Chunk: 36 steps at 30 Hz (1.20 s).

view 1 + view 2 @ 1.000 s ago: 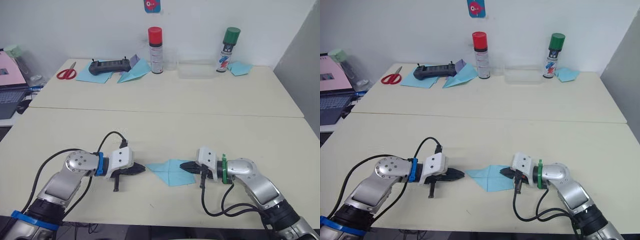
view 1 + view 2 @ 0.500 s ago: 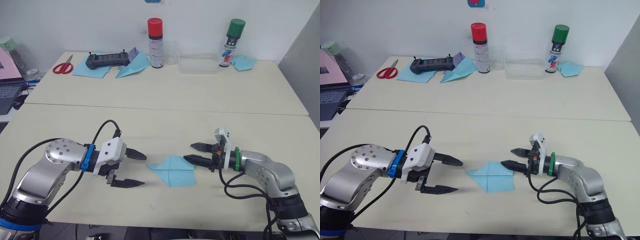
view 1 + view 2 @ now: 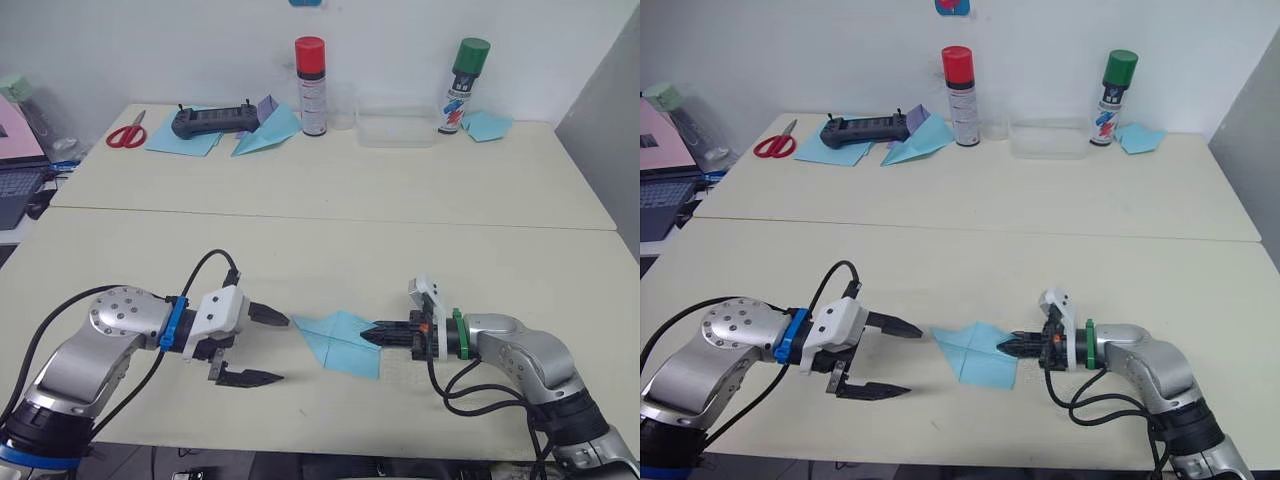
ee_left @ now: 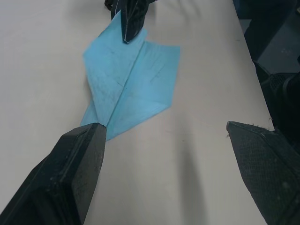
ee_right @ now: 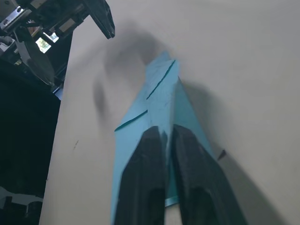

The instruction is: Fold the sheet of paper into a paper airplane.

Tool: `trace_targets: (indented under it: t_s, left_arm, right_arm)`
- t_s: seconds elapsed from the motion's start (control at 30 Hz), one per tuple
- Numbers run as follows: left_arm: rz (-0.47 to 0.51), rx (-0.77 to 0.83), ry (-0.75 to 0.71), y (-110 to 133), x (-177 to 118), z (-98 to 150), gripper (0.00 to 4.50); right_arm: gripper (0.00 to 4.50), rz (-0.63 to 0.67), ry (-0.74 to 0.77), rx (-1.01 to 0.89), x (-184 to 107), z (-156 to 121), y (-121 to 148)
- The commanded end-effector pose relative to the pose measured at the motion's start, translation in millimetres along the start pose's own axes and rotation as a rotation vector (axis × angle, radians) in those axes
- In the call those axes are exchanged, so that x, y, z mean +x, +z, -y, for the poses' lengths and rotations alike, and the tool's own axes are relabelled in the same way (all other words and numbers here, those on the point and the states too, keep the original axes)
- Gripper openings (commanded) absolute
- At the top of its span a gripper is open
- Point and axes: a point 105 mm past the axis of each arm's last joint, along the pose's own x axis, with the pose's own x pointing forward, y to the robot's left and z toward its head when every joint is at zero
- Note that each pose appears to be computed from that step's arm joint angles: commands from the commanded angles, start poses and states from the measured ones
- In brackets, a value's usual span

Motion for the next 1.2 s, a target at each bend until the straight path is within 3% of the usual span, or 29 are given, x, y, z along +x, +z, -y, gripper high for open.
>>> trace_targets:
  t_s: [0.03,0.17,0.23,0.27,0.37,0.5,0.53,0.63,0.73,0.9,1.0,1.1,1.2]
  left_arm:
    - [-0.006,0.038,0.025,7.7,-7.6,-2.8,4.50]
    - [-0.006,0.034,0.038,9.2,-9.8,-4.2,4.50]
    - [0.001,0.034,0.069,10.4,-12.3,-7.1,4.50]
    - [0.002,0.011,0.061,8.4,-13.6,-1.9,4.50]
    - [-0.017,-0.022,0.036,2.4,-15.6,10.3,4.50]
    - [-0.026,-0.006,0.050,2.6,-13.6,10.7,4.50]
    - [-0.020,-0.005,0.051,3.5,-12.0,10.8,4.50]
    - [-0.007,-0.008,0.045,5.1,-8.4,12.3,4.50]
    - [-0.004,-0.008,0.048,4.5,-7.5,11.7,4.50]
    - [0.095,-0.008,0.180,16.3,2.8,-21.9,4.50]
    - [0.167,-0.045,0.278,24.8,8.9,-46.6,4.50]
    - [0.259,-0.085,0.374,29.8,21.8,-72.1,3.89]
    - [0.290,-0.163,0.407,23.6,37.9,-81.4,2.93]
  right_arm:
    - [0.04,0.072,-0.023,-0.054,-1.8,0.5,20.9]
    - [0.04,0.154,-0.055,-0.138,-4.0,0.1,46.5]
    - [0.04,0.205,-0.134,-0.416,-6.2,-1.7,74.8]
    - [0.04,0.177,-0.220,-0.666,-5.6,0.4,82.0]
    - [0.04,0.102,-0.234,-1.114,3.5,-5.2,75.8]
    - [0.04,0.048,-0.162,-1.395,11.2,-8.6,49.7]
    - [0.04,0.040,-0.128,-1.414,11.8,-11.6,41.3]
    - [0.65,0.030,-0.034,-1.343,8.2,-22.0,22.3]
    - [1.72,0.032,0.015,-1.248,-1.5,-32.0,16.1]
    - [3.60,0.011,0.078,-1.065,-23.5,-46.0,9.1]
    - [3.60,0.022,0.080,-0.994,-29.3,-47.8,13.1]
    - [3.65,0.094,-0.064,-0.946,-25.2,-26.9,37.7]
    - [3.65,0.190,-0.175,-0.859,-16.6,-12.2,59.1]
